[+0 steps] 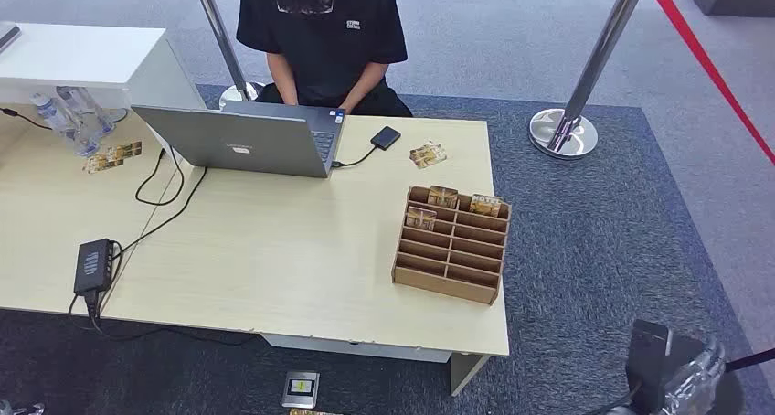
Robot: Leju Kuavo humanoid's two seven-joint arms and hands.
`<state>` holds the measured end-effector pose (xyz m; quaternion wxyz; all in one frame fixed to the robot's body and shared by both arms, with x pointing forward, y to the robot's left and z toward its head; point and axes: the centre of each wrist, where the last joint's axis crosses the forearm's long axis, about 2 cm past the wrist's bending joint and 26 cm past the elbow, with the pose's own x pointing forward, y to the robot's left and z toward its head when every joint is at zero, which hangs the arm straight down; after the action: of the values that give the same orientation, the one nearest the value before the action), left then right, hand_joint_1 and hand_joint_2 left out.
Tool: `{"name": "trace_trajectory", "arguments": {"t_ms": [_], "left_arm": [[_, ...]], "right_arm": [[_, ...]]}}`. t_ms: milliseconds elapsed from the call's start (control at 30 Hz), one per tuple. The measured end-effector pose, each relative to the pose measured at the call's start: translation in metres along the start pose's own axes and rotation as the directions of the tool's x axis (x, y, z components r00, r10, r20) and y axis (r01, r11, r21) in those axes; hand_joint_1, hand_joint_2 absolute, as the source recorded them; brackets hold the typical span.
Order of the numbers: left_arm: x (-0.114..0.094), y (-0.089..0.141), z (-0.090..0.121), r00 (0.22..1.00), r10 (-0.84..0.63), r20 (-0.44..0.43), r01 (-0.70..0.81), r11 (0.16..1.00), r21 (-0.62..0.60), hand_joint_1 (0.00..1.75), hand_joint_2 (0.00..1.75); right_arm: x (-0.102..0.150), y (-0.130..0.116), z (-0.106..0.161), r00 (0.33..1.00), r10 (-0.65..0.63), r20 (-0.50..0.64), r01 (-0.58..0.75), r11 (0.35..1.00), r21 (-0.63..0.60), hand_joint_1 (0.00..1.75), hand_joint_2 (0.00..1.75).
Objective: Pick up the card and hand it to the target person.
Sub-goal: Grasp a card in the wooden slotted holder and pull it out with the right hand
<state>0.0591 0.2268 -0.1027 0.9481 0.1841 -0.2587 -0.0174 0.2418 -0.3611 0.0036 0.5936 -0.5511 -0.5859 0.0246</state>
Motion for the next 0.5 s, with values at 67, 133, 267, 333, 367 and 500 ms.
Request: {"name": "trace_trajectory", "arguments": {"t_ms": [67, 133, 267, 333, 367, 500], "left_arm": [[0.0, 0.0, 0.0, 1.0, -0.003, 0.001, 0.003, 1.0, -0.003, 0.0, 0.0], [0.002, 0.0, -0.001, 1.0, -0.009, 0.004, 0.009, 1.0, -0.009, 0.0, 0.0], [0.003, 0.0, -0.001, 1.0, -0.013, 0.009, 0.013, 1.0, -0.018, 0.0, 0.0], [0.003, -0.001, -0.001, 1.0, -0.013, 0.01, 0.013, 1.0, -0.021, 0.0, 0.0], [0.003, -0.001, -0.001, 1.0, -0.013, 0.01, 0.013, 1.0, -0.022, 0.0, 0.0], [0.003, -0.001, -0.001, 1.0, -0.013, 0.01, 0.013, 1.0, -0.024, 0.0, 0.0]], "right_arm": [[0.009, 0.001, -0.004, 0.999, 0.004, 0.04, -0.004, 1.0, 0.001, 0.0, 0.0], [0.029, 0.004, -0.013, 0.992, 0.011, 0.127, -0.011, 1.0, 0.003, 0.0, 0.0], [0.074, 0.012, -0.029, 0.963, 0.007, 0.268, -0.009, 1.0, 0.007, 0.0, 0.0], [0.096, 0.016, -0.033, 0.949, 0.002, 0.316, -0.006, 1.0, 0.01, 0.0, 0.0], [0.105, 0.017, -0.035, 0.942, -0.001, 0.334, -0.003, 1.0, 0.011, 0.0, 0.0], [0.131, 0.02, -0.039, 0.922, -0.022, 0.386, 0.02, 1.0, 0.009, 0.0, 0.0]]}}
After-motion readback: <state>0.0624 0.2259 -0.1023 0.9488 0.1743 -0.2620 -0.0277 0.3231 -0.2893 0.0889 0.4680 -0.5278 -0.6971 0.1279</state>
